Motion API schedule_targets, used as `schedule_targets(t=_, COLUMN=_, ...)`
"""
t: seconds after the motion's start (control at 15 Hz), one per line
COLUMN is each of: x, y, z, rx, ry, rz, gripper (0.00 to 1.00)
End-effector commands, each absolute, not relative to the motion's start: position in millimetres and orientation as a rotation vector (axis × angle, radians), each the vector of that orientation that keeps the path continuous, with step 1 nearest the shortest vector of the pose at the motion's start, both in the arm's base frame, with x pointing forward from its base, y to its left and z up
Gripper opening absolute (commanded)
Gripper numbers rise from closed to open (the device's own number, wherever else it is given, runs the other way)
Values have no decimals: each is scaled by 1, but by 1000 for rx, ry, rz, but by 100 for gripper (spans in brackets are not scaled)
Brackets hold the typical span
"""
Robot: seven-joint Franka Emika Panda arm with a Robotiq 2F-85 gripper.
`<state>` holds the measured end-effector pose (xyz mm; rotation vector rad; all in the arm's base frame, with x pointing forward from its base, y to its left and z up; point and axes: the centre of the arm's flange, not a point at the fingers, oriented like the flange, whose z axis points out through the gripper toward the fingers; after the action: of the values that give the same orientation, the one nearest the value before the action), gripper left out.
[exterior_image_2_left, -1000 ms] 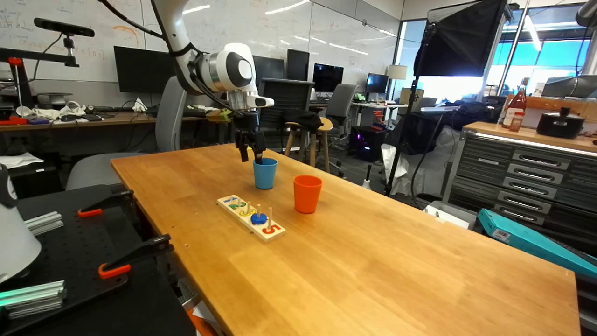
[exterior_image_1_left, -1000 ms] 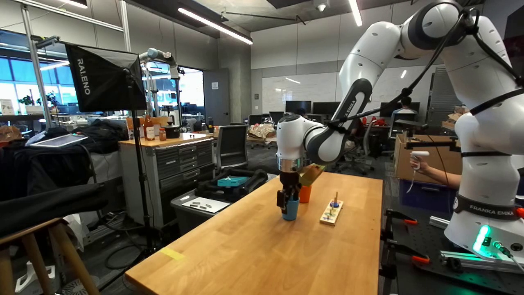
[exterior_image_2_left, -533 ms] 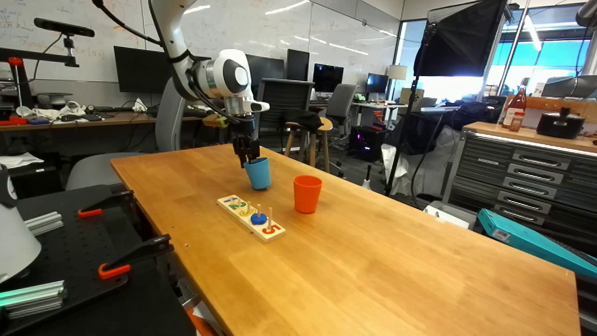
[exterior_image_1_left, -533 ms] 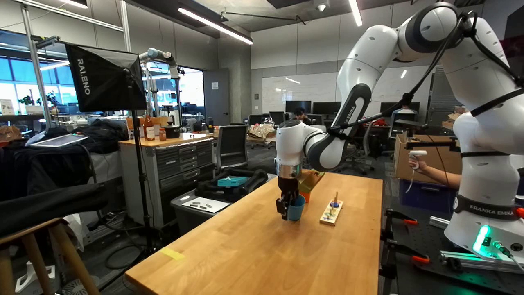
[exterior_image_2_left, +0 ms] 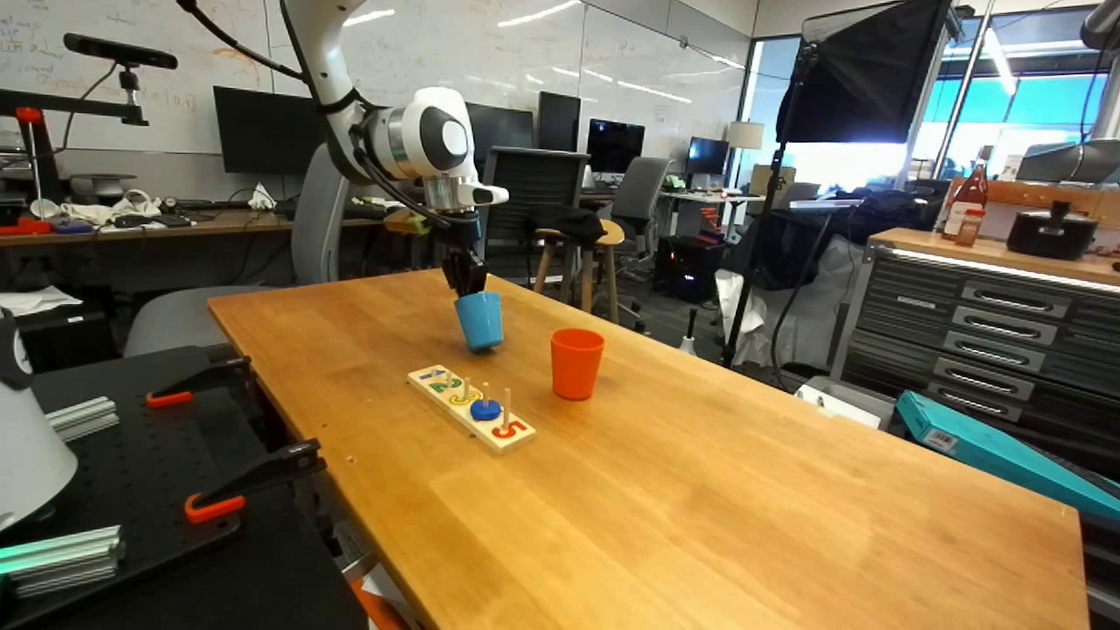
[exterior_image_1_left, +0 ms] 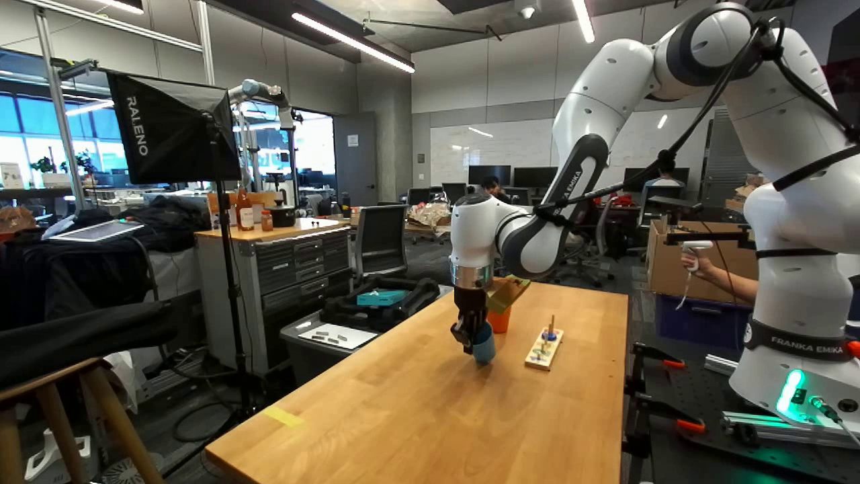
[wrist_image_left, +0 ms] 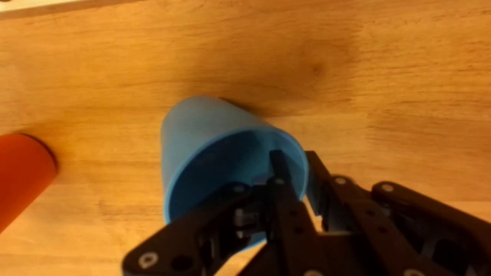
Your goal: Put the blue cup in the orange cup
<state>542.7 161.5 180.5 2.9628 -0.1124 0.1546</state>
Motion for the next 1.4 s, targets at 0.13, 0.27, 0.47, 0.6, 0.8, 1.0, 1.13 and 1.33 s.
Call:
schedule_targets(t=0.13, x=564, y=151, z=201, rx=2959, ry=-178, rz=191, gripper=1)
schedule_targets(t=0.27, x=571, y=140, z=213, rx=2955, ry=-207, rz=200, gripper=0)
schedule_targets(t=0.47, x=576, y=124, z=227, rx=2958, ry=-258, rz=187, gripper=1)
schedule_targets(t=0.6, x=580, y=116, z=240, rx=2966, ry=-288, rz=183, gripper=1)
schedule_targets(t=0.8, x=579, y=105, z=275, rx=2975, ry=-302, rz=234, gripper=1)
schedule_targets(t=1.0, x=590, y=95, z=311, rx=2963, ry=-332, rz=321, gripper=1)
schedule_targets(t=1.13, x=596, y=83, z=330, rx=2948, ry=-370, rz=359, gripper=1)
schedule_targets(t=1.33, x=607, y=57, z=346, rx=2910, ry=-437, rz=411, gripper=1)
